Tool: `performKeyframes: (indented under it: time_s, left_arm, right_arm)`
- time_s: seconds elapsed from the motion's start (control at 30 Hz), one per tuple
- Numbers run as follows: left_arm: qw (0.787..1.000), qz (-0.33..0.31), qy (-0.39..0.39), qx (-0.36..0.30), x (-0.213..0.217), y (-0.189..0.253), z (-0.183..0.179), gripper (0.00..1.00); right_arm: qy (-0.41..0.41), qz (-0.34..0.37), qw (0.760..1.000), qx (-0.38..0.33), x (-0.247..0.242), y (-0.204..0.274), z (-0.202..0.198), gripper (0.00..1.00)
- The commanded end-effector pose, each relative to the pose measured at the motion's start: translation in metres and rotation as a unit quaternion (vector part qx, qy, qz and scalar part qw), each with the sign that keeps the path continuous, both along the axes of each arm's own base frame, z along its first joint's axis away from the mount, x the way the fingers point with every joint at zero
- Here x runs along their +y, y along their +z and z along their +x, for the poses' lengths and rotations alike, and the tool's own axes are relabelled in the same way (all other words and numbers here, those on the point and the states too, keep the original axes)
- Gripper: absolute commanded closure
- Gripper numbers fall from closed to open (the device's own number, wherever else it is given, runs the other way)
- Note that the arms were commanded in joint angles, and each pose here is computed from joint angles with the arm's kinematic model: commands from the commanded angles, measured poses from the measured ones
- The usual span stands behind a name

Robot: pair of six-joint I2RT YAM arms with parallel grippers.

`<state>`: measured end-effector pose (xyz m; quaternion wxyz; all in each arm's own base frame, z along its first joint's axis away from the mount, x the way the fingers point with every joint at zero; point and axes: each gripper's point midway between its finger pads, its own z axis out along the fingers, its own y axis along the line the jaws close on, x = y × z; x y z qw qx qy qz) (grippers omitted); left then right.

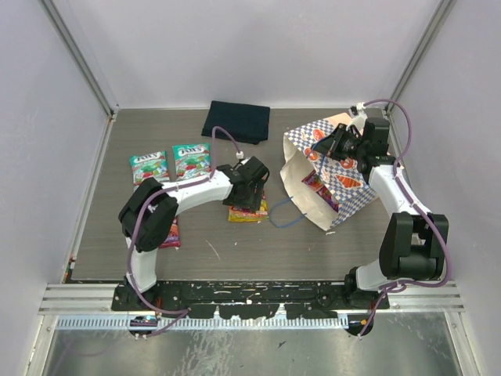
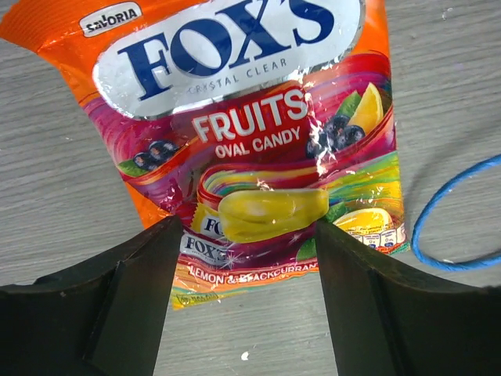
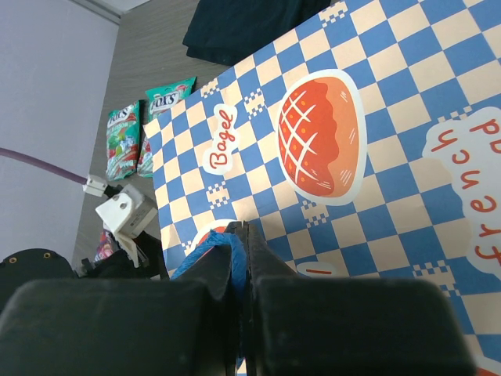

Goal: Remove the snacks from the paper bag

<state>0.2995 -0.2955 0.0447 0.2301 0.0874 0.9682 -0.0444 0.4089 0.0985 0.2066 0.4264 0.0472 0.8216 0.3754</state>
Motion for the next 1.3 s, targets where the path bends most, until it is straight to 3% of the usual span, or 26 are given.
performKeyframes:
  time_s: [0.0,0.33,0.6,0.87,0.97,1.07,1.27]
  left_arm:
    - [0.999,0.0,0.026,-0.026,-0.002,0.003,0.022,0.3]
    - [0.997,-0.006,0.071,-0.01,0.019,-0.035,0.08,0.31]
    - [0.999,-0.001,0.035,-0.006,0.026,-0.029,0.115,0.31]
    - [1.0,0.019,0.002,0.013,0.041,-0.036,0.127,0.31]
    - [0.999,0.031,-0.007,-0.002,0.045,-0.022,0.133,0.28]
    - [0.999,0.029,-0.026,-0.028,0.044,0.005,0.138,0.15]
    - [0.993,-0.004,-0.044,-0.106,0.049,0.093,0.132,0.07]
  right_arm:
    - [0.004,-0.006,0.999,-0.037,0.001,0.02,0.008,0.99]
    - [0.007,-0.005,0.999,-0.038,0.002,0.019,0.008,0.99]
    - [0.008,-0.006,0.999,-0.036,0.002,0.017,0.009,0.99]
    - [0.009,-0.003,0.999,-0.032,0.002,0.013,0.009,0.99]
    - [0.009,-0.002,0.999,-0.033,0.003,0.014,0.008,0.99]
    - [0.009,0.001,0.999,-0.033,0.004,0.016,0.007,0.99]
    - [0.005,-0.012,0.999,-0.04,0.015,0.02,0.003,0.99]
